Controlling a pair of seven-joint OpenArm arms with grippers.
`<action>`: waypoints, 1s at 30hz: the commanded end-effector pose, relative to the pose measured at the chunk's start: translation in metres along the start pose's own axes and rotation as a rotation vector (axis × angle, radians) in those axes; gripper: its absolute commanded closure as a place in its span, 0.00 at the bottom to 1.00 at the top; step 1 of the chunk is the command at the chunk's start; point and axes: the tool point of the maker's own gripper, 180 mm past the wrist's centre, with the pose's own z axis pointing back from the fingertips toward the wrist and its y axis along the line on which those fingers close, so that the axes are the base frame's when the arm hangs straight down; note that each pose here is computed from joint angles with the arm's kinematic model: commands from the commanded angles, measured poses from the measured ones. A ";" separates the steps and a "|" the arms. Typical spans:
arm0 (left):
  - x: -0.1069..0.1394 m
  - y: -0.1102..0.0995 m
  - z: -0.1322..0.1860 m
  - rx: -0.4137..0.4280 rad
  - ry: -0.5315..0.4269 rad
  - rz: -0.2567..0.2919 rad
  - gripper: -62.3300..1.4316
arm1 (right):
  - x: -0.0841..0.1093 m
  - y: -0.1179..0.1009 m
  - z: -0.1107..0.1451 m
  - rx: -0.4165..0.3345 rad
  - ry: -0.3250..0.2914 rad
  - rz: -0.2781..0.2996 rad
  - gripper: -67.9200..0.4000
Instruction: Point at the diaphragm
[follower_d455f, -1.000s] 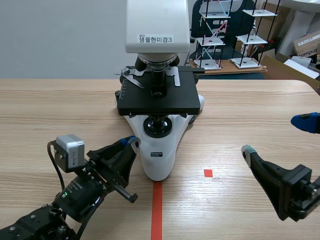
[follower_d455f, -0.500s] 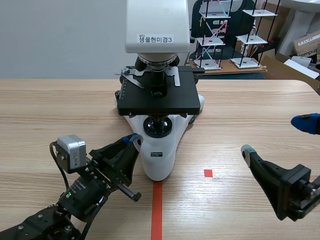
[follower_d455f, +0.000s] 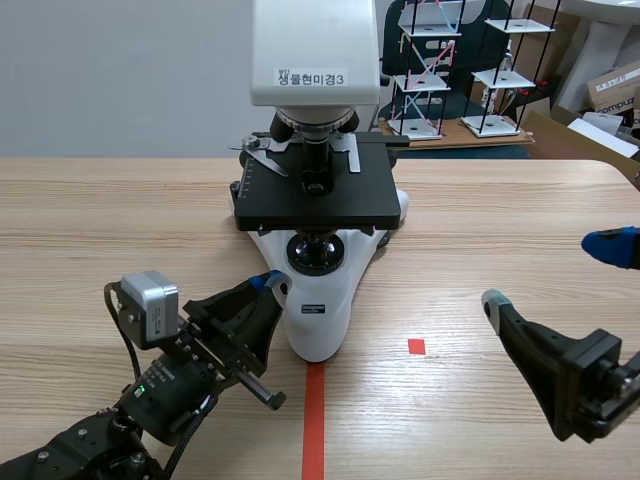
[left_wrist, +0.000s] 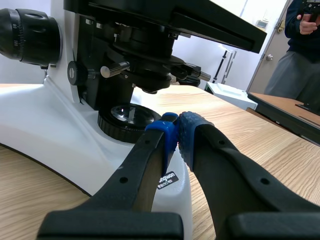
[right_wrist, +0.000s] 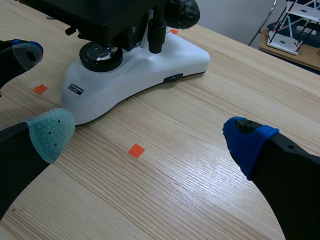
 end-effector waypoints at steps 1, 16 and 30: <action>0.007 -0.002 -0.006 -0.006 -0.034 -0.009 0.91 | 0.009 -0.001 -0.002 -0.004 -0.032 0.000 0.00; 0.006 -0.002 -0.006 -0.009 -0.030 -0.019 0.91 | 0.008 -0.001 -0.002 -0.004 -0.028 0.000 0.00; 0.002 -0.002 -0.006 -0.009 -0.006 -0.018 0.91 | 0.008 -0.001 -0.002 -0.004 -0.028 0.000 0.00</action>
